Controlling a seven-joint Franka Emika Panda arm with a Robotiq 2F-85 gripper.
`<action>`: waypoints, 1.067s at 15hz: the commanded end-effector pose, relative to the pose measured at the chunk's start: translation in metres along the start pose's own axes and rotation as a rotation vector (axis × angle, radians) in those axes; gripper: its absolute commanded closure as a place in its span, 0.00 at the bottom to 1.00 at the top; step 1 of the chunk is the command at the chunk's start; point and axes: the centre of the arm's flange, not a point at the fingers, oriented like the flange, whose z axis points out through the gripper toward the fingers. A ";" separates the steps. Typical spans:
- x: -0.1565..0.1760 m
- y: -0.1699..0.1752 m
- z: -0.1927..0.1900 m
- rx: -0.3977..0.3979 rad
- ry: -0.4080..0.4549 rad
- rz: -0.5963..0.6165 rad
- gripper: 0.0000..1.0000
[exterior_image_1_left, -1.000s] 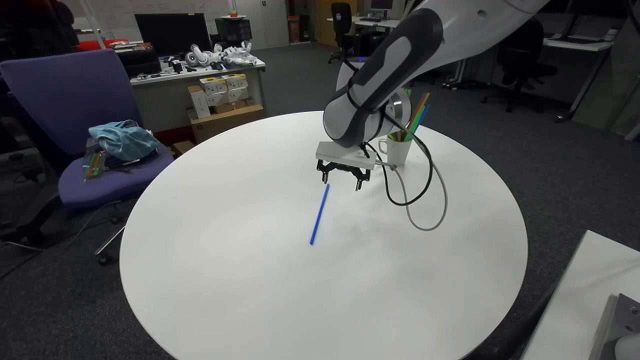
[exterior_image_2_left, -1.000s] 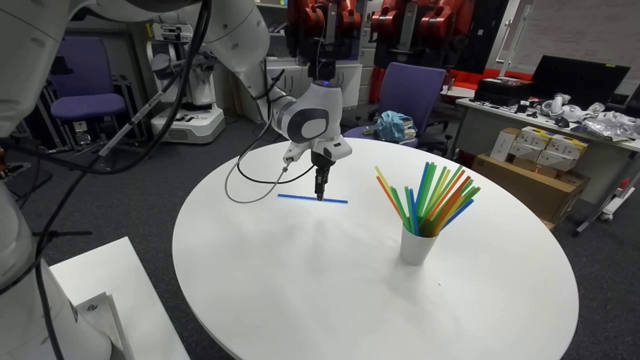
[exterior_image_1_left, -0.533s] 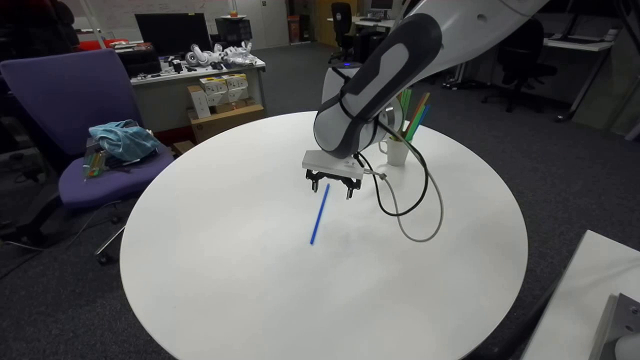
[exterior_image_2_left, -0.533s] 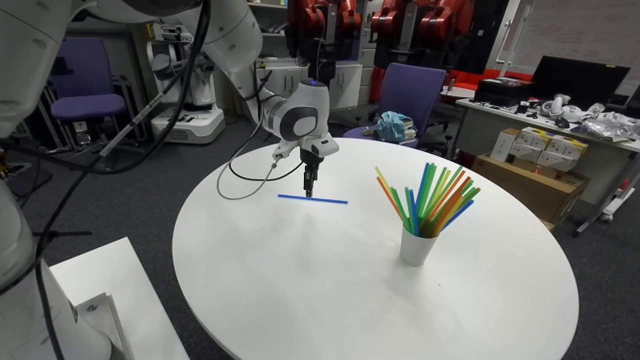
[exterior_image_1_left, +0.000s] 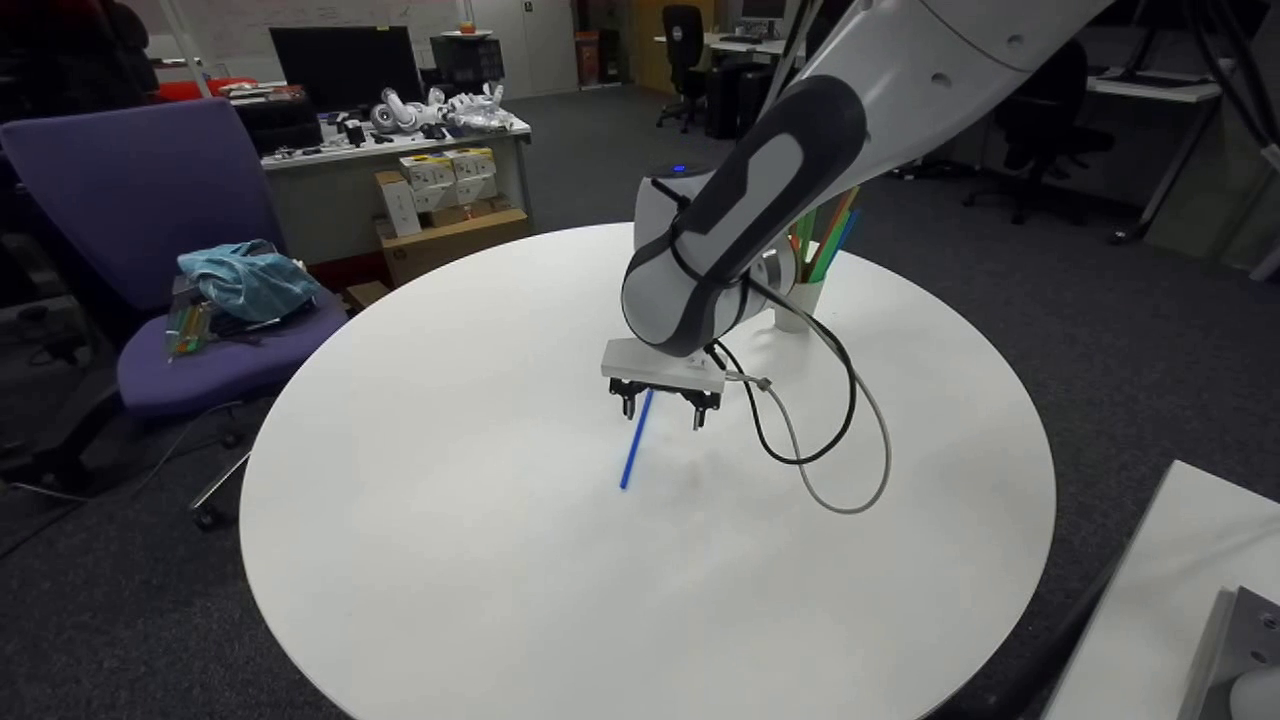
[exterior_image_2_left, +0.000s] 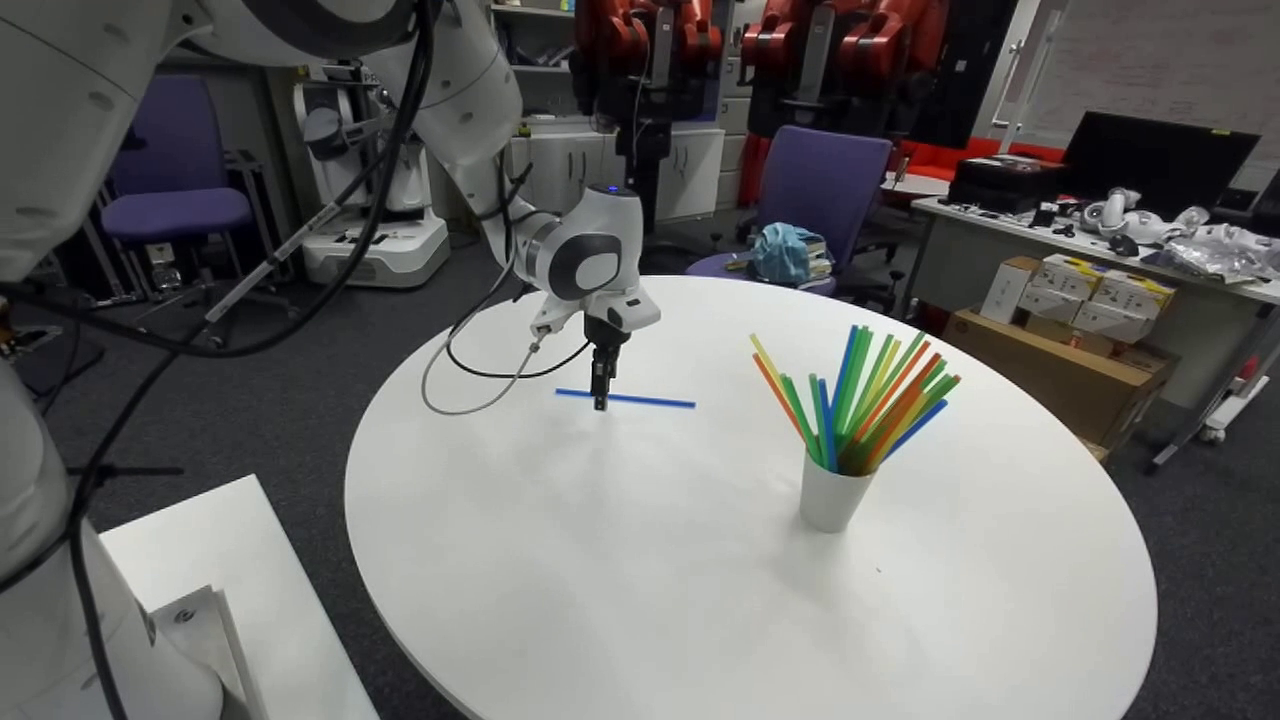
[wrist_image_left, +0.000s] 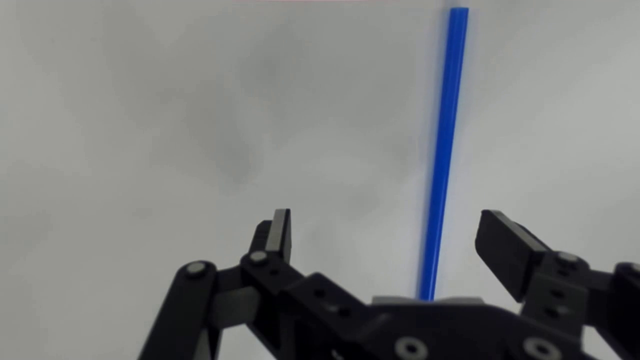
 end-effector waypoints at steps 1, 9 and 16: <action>-0.006 0.001 0.004 -0.013 0.018 -0.007 0.00; -0.012 0.002 0.018 -0.029 0.034 0.013 0.00; -0.011 -0.002 0.020 -0.018 0.058 0.078 0.00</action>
